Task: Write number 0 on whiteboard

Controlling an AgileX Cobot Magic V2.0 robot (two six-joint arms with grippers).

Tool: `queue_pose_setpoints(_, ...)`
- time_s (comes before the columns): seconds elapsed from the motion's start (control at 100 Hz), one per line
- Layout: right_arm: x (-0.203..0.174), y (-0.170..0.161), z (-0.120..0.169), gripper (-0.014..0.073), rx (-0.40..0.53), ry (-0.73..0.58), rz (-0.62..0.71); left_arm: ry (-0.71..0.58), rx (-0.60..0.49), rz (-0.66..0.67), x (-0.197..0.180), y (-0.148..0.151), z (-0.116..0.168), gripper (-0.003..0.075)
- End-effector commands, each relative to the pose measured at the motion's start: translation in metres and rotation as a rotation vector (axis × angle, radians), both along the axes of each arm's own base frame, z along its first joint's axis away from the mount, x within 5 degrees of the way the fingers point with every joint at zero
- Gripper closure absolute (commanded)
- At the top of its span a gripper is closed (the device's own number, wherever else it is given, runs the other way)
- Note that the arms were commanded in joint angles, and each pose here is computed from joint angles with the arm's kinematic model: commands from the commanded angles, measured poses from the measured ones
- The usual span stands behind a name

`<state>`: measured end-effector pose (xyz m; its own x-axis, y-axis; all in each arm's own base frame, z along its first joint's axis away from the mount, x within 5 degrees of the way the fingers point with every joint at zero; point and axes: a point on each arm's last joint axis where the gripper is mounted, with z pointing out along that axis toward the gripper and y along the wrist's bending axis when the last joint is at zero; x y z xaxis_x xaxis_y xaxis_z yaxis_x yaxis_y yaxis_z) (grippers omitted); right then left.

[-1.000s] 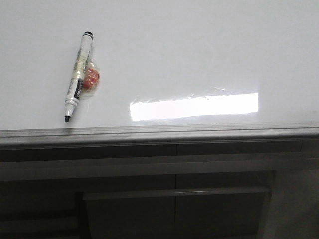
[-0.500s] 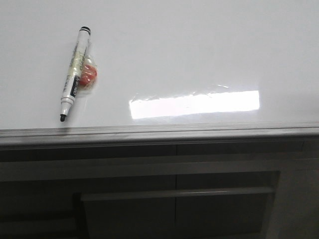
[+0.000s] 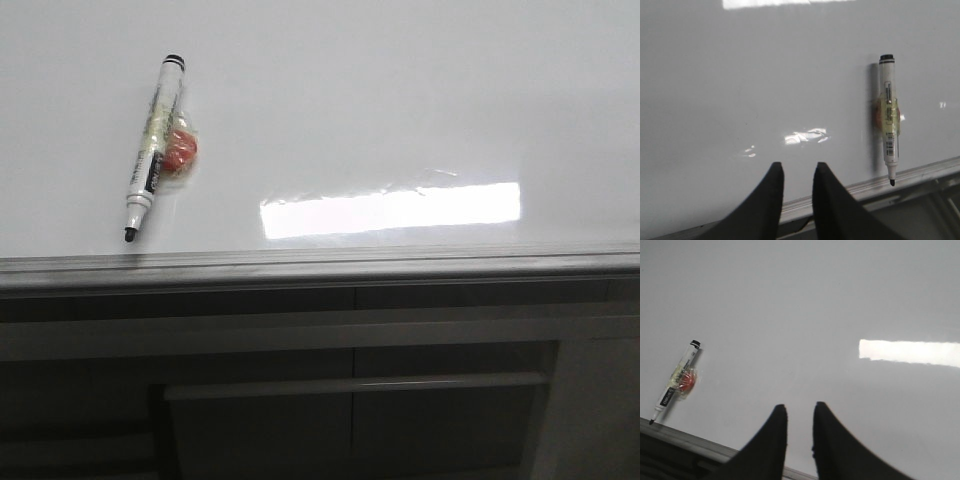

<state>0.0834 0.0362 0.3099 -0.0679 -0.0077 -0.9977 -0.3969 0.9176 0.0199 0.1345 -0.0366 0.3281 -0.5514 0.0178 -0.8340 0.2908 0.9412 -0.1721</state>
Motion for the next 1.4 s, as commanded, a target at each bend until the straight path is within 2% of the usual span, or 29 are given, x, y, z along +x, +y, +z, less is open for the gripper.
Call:
queue_pose_setpoints(0.0,0.01,0.005,0.017,0.0308,0.002,-0.053,0.003,0.004,-0.02,-0.038,0.017,-0.007,0.014,0.0426)
queue_pose_setpoints(0.07,0.017,0.008,0.015,0.0203,-0.013,-0.013,0.003,0.055,-0.018,-0.092,0.025,-0.016,0.01,0.037)
queue_pose_setpoints(0.14,0.022,0.01,0.013,0.0166,-0.03,0.032,0.002,0.089,-0.014,-0.157,0.028,-0.028,0.005,0.037)
queue_pose_setpoints(0.27,0.028,0.013,0.014,0.017,-0.044,0.081,0.001,0.127,-0.061,-0.231,0.029,-0.054,0.0,0.0371)
queue_pose_setpoints(0.6,0.036,0.016,0.009,0.017,-0.039,0.13,0.003,0.172,-0.091,-0.263,0.039,-0.104,-0.021,0.0372)
queue_pose_setpoints(0.79,0.036,0.017,0.009,0.017,-0.021,0.139,0.004,0.164,-0.099,-0.229,0.055,-0.114,-0.032,0.0372)
queue_pose_setpoints(1.19,0.036,0.017,0.009,0.017,-0.005,0.152,0.005,0.206,-0.008,-0.223,0.08,-0.128,-0.067,0.0373)
queue_pose_setpoints(1.27,0.036,0.017,0.009,0.017,-0.003,0.155,0.005,0.209,0.0,-0.222,0.082,-0.13,-0.071,0.041)
queue_pose_setpoints(1.39,0.036,0.017,0.009,0.017,0.001,0.157,0.006,0.218,0.01,-0.221,0.085,-0.132,-0.076,0.0551)
